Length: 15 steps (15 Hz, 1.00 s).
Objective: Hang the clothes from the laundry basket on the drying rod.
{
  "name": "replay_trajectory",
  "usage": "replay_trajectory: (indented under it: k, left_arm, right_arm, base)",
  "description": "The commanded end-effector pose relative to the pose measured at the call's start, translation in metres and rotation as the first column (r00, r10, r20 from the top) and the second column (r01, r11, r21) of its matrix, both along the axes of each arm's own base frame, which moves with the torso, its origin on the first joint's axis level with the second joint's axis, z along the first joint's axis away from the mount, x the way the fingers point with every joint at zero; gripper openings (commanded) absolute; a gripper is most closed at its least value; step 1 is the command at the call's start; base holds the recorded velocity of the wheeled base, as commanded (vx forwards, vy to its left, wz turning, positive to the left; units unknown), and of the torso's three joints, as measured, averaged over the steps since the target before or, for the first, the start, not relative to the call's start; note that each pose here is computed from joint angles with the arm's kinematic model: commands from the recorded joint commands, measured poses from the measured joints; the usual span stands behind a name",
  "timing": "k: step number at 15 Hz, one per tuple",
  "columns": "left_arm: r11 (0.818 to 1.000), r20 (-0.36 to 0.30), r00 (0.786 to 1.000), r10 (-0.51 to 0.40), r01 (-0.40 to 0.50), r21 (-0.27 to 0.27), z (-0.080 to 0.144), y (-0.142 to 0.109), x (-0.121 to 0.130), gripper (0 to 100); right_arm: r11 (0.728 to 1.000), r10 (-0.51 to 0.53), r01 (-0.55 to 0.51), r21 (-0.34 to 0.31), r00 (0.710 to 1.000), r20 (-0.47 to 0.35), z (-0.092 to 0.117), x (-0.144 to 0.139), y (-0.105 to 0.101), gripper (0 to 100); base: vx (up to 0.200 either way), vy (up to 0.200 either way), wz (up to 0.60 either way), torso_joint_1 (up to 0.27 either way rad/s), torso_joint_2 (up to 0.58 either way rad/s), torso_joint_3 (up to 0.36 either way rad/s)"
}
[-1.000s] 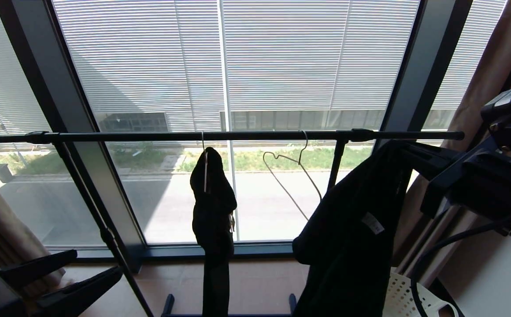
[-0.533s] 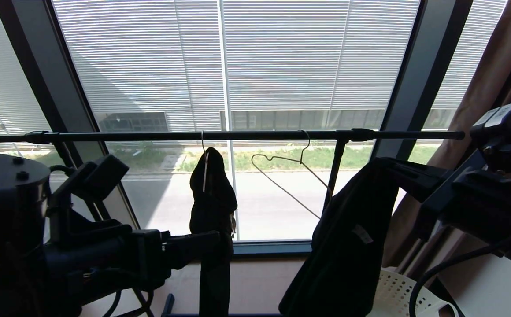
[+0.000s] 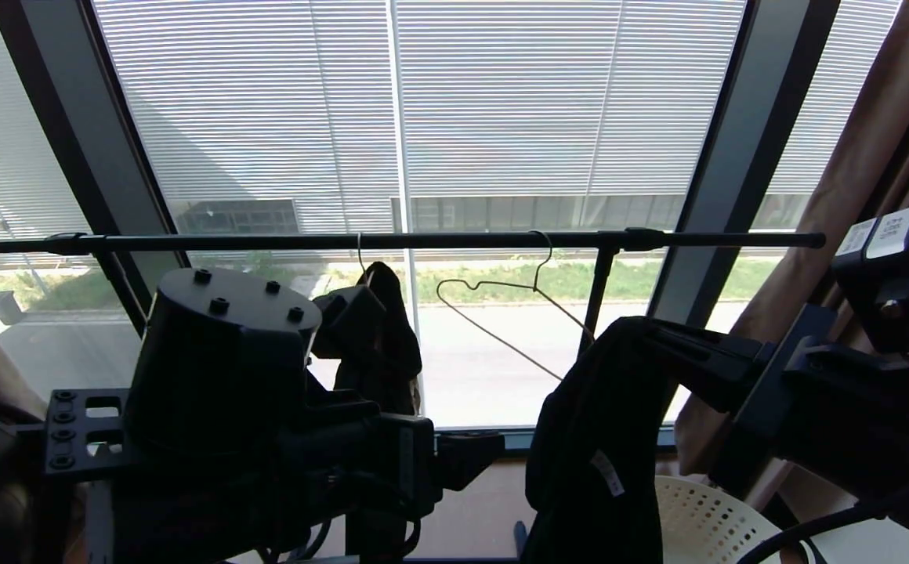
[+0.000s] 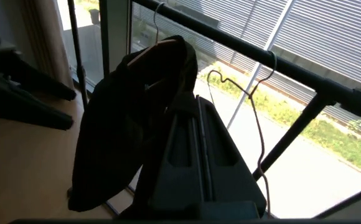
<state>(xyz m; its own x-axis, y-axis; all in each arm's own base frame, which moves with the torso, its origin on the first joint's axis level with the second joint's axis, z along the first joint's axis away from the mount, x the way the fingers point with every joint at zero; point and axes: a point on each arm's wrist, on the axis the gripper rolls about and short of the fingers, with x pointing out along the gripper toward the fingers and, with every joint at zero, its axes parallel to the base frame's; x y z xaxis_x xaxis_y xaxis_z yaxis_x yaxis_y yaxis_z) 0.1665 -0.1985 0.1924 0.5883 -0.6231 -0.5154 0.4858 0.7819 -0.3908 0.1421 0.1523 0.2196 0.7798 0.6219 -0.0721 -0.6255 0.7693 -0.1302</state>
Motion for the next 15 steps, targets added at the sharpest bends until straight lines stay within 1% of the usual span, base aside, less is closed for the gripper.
replay_trajectory:
  k: [1, 2, 5, 6, 8, 9, 11, 12, 13, 15]
  left_arm:
    - [0.999, -0.029, 0.999, -0.022, 0.023, 0.037, -0.013, -0.014, 0.004, 100]
    - [0.999, -0.033, 0.999, -0.033, 0.034, 0.041, -0.014, -0.017, 0.002, 100]
    - [0.993, -0.05, 0.995, -0.083, 0.086, 0.078, -0.025, -0.033, -0.001, 100]
    - [0.993, -0.05, 0.995, -0.083, 0.087, 0.078, -0.025, -0.033, -0.001, 100]
    - [0.991, -0.062, 0.994, -0.086, 0.091, 0.096, -0.033, -0.042, 0.005, 100]
    - [0.989, -0.075, 0.994, -0.086, 0.094, 0.115, -0.04, -0.046, 0.007, 100]
    - [0.99, -0.069, 0.994, -0.085, 0.092, 0.11, -0.048, -0.057, 0.015, 100]
    - [0.99, -0.068, 0.994, -0.085, 0.092, 0.109, -0.048, -0.059, 0.016, 100]
    - [0.99, -0.065, 0.994, -0.086, 0.092, 0.103, -0.049, -0.066, 0.021, 100]
    - [0.99, -0.058, 0.994, -0.092, 0.097, 0.099, -0.047, -0.07, 0.02, 100]
  right_arm:
    - [1.0, 0.007, -0.007, -0.001, 1.0, -0.004, -0.001, -0.001, 0.003, 0]
    - [1.0, 0.004, -0.004, 0.001, 1.0, -0.001, 0.0, 0.0, 0.003, 0]
    - [1.0, 0.003, -0.003, 0.007, 1.0, 0.004, 0.001, 0.0, 0.003, 0]
    - [1.0, 0.003, -0.003, 0.007, 1.0, 0.004, 0.001, 0.0, 0.003, 0]
    - [1.0, 0.004, -0.004, 0.01, 1.0, 0.007, 0.003, 0.0, 0.004, 0]
    - [1.0, 0.004, -0.004, 0.017, 1.0, 0.013, 0.005, 0.0, 0.004, 0]
    - [1.0, 0.004, -0.005, 0.031, 1.0, 0.025, 0.009, -0.001, 0.002, 0]
    - [0.999, 0.004, -0.005, 0.033, 1.0, 0.027, 0.01, -0.002, 0.001, 0]
    - [0.999, 0.004, -0.005, 0.039, 0.999, 0.034, 0.012, -0.003, 0.0, 0]
    - [0.999, -0.001, 0.0, 0.038, 0.999, 0.033, 0.012, -0.003, -0.001, 0]
  base:
    - [0.0, 0.0, 0.0, 0.0, 0.0, 0.0]
    - [0.0, 0.0, 0.0, 0.0, 0.0, 0.0]
    - [0.0, 0.0, 0.0, 0.0, 0.0, 0.0]
    - [0.0, 0.0, 0.0, 0.0, 0.0, 0.0]
    - [0.0, 0.0, 0.0, 0.0, 0.0, 0.0]
    - [0.0, 0.0, 0.0, 0.0, 0.0, 0.0]
    - [0.0, 0.0, 0.0, 0.0, 0.0, 0.0]
    - [0.0, 0.0, 0.0, 0.0, 0.0, 0.0]
    - [0.0, 0.0, 0.0, 0.0, 0.0, 0.0]
    - [0.0, 0.0, 0.0, 0.0, 0.0, 0.0]
